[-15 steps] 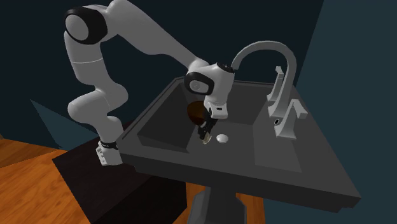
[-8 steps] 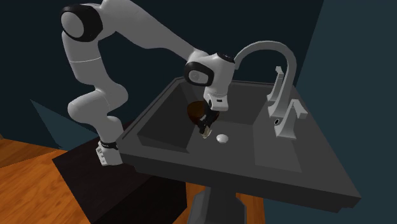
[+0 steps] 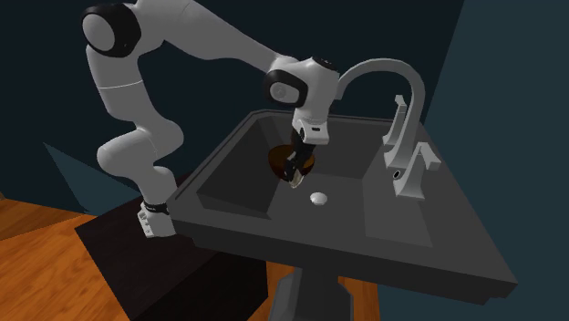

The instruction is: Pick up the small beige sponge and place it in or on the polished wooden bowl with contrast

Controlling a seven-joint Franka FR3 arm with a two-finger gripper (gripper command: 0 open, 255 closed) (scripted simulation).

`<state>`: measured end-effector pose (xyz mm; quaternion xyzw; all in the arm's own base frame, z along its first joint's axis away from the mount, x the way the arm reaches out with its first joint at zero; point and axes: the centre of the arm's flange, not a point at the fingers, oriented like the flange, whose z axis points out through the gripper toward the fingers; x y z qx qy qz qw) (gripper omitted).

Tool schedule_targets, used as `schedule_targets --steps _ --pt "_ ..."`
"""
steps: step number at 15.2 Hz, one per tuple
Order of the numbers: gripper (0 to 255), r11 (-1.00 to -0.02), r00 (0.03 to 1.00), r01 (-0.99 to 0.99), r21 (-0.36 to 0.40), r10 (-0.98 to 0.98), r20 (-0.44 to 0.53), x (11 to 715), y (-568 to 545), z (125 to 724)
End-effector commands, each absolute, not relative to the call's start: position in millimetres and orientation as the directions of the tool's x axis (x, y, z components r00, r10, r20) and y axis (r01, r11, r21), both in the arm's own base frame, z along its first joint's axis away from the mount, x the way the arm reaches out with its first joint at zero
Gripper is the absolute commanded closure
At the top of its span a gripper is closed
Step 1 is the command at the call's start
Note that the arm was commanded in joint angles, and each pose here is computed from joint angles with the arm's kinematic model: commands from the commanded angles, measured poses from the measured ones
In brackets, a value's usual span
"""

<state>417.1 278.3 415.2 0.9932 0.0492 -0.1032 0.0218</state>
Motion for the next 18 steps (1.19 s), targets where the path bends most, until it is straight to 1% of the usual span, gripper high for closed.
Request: schedule_targets --steps 1,16,18 --pt "255 -0.994 0.974 0.103 0.033 0.093 -0.208 417.4 278.3 425.9" --pt "255 -0.994 0.974 0.103 0.033 0.093 -0.208 417.4 278.3 504.0" --pt "255 -0.994 0.974 0.103 0.033 0.093 -0.208 397.1 294.9 506.5"
